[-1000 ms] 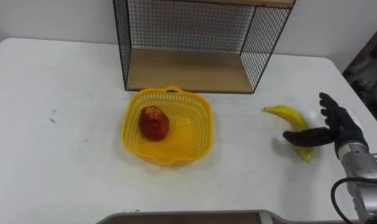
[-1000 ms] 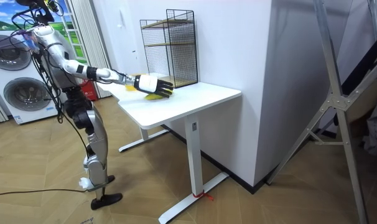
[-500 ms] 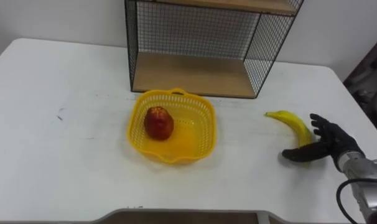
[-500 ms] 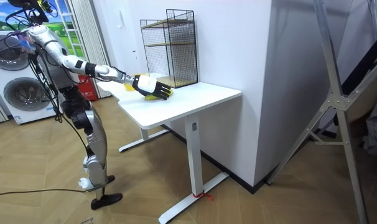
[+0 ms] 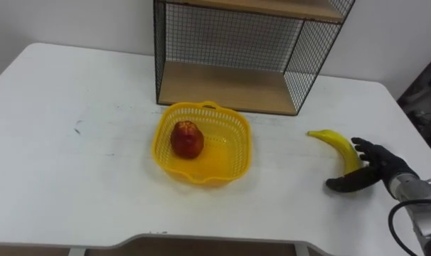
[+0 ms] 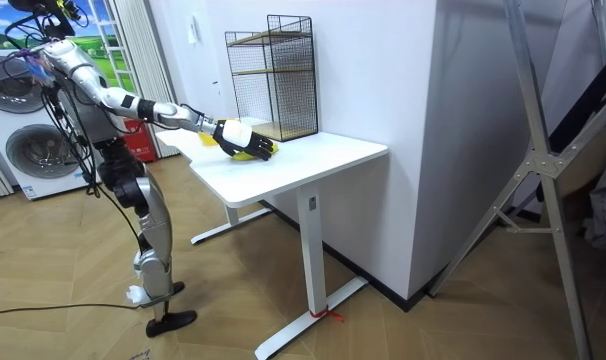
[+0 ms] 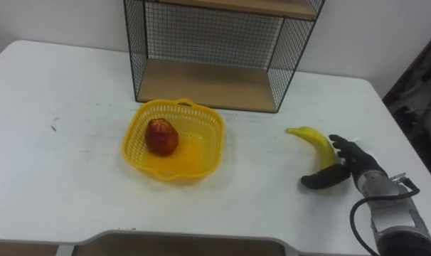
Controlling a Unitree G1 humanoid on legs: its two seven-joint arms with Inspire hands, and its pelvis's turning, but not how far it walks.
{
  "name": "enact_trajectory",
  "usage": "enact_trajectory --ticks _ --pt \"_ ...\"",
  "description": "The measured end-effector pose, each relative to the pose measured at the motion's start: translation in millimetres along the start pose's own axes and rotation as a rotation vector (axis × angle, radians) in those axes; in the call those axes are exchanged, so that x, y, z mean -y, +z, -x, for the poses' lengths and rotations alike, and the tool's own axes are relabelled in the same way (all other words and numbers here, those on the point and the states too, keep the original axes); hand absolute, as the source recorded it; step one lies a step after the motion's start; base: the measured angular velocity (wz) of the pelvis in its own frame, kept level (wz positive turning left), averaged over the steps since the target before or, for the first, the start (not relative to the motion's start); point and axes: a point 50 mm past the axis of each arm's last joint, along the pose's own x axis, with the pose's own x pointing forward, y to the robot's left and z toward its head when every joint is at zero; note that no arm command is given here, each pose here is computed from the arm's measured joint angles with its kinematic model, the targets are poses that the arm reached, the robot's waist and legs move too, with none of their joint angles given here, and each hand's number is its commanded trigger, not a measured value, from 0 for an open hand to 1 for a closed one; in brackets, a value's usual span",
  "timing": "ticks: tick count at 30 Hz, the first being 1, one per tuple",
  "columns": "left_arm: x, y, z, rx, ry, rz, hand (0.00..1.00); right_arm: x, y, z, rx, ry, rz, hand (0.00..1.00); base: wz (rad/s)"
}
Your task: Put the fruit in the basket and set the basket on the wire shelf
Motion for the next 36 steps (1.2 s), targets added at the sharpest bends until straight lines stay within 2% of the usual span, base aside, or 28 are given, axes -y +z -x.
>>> enact_trajectory --ticks 3,4,5,22,36 --pt "-0.2 1.0 -0.3 -0.003 -0.001 0.000 0.00 1.1 -1.4 0.2 -0.013 0.000 0.008 0.00 0.01" --pt "-0.2 1.1 -0.3 -0.003 -0.001 0.000 0.00 1.1 -1.8 0.3 -0.018 0.006 0.015 0.27 0.05" --pt "-0.3 1.5 -0.3 -0.003 -0.001 0.000 0.00 1.4 -2.3 0.4 -0.023 0.008 0.016 1.00 0.05" --pt "-1.5 5.5 -0.7 0.000 0.002 0.003 0.00 11.8 -7.6 1.9 -0.070 -0.082 0.094 1.00 0.02" --pt "-4.7 12.1 -1.1 0.018 0.008 0.000 0.00 11.4 -1.6 2.0 -0.049 -0.047 0.100 1.00 0.00"
